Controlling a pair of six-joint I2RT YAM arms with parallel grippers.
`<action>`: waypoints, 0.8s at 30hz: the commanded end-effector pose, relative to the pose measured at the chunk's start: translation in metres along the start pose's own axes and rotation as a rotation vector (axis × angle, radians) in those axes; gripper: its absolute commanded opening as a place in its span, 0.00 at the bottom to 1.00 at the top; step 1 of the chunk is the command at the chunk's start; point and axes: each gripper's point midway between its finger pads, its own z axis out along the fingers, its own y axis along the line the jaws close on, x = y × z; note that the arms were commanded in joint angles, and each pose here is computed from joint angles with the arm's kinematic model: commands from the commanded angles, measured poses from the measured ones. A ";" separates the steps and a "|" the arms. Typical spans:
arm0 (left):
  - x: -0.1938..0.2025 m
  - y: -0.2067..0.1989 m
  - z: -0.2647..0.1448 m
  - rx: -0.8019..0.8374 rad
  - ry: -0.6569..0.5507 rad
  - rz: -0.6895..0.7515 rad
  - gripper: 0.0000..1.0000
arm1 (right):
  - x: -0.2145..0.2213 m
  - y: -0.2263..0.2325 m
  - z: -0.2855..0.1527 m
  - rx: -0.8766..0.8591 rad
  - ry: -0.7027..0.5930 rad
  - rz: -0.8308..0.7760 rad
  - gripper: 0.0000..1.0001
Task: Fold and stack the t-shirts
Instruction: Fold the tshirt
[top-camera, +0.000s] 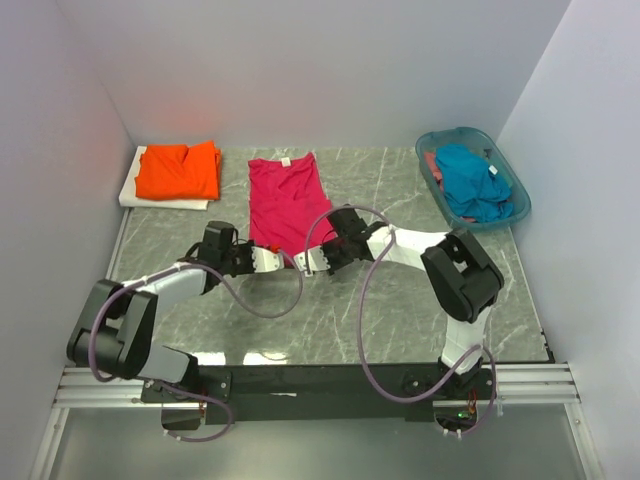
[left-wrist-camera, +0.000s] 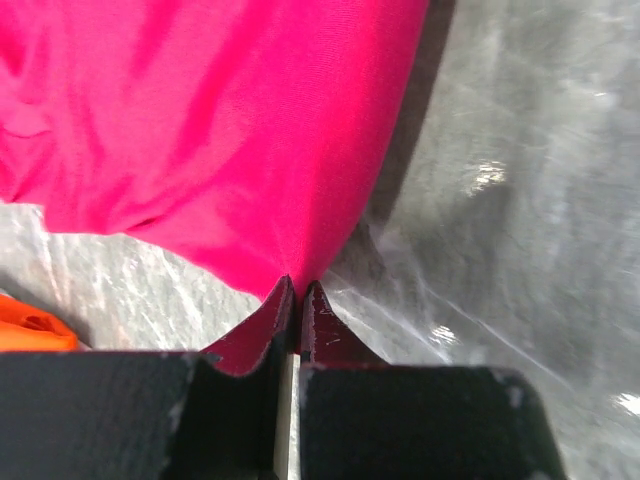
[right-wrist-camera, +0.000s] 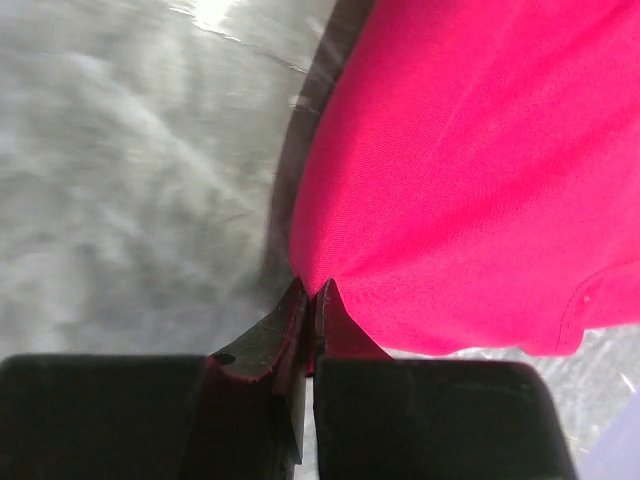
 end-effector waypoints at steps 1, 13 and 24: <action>-0.016 0.000 -0.011 -0.011 -0.067 0.049 0.00 | -0.017 0.018 -0.016 -0.044 -0.066 0.026 0.00; -0.057 -0.051 -0.025 0.128 -0.147 0.110 0.00 | -0.062 0.067 -0.072 -0.099 -0.234 0.144 0.00; -0.079 -0.073 -0.051 0.129 -0.192 0.058 0.01 | -0.066 0.090 -0.098 -0.103 -0.202 0.214 0.00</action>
